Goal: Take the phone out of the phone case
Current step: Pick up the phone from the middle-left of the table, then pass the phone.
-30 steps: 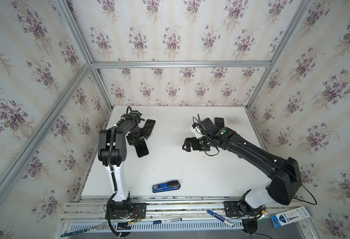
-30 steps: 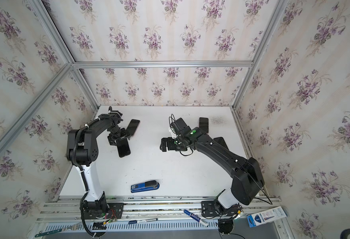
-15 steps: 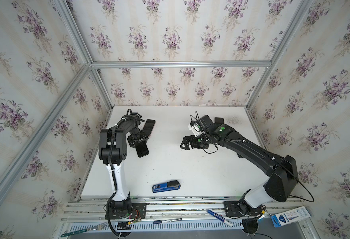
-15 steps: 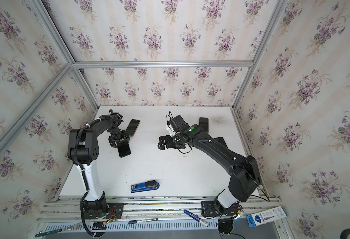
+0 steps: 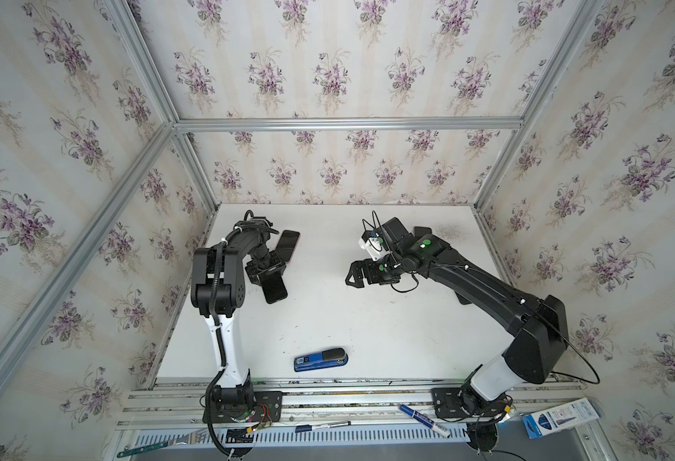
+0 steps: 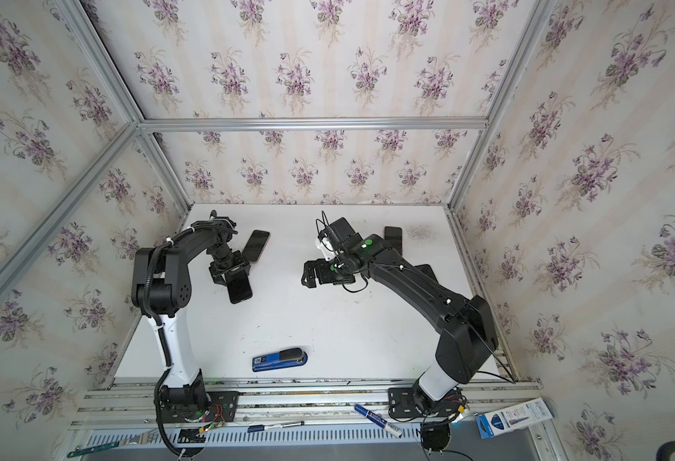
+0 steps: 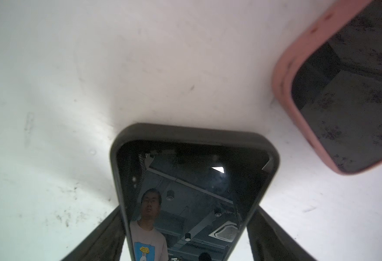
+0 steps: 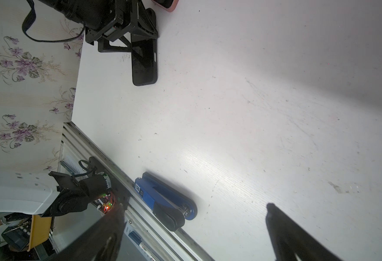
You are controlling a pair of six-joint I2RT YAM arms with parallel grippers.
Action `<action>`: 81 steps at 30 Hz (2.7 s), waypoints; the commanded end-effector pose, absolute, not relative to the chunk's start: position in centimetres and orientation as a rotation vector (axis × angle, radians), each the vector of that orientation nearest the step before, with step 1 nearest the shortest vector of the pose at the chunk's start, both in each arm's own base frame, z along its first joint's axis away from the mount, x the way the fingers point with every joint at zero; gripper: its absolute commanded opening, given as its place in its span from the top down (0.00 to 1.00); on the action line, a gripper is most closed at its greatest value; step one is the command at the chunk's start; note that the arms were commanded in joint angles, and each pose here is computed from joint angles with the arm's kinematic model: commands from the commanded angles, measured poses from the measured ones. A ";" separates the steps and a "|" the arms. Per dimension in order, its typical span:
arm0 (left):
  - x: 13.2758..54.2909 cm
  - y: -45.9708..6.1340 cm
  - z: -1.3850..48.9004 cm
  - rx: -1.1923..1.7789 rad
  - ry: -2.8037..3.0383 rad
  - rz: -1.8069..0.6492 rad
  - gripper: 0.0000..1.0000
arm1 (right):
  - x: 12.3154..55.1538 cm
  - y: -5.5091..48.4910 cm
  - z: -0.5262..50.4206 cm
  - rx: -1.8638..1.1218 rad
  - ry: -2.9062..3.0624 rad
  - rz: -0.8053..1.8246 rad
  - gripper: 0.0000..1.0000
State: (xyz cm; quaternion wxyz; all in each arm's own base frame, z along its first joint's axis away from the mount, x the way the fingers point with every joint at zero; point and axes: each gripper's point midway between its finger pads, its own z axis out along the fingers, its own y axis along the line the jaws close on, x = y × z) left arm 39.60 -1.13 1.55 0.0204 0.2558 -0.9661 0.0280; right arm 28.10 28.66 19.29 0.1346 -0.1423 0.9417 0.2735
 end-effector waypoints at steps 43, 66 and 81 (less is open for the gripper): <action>39.6 -13.7 11.7 0.492 -3.252 0.744 0.42 | 31.9 38.3 16.6 -0.304 2.528 1.378 0.06; 38.6 -20.4 16.7 0.284 -3.289 0.977 0.42 | 31.4 38.9 14.9 -0.250 2.525 1.472 0.82; 39.4 -21.6 24.8 0.154 -3.385 1.303 0.00 | 30.6 37.1 17.2 -0.330 2.514 1.342 1.00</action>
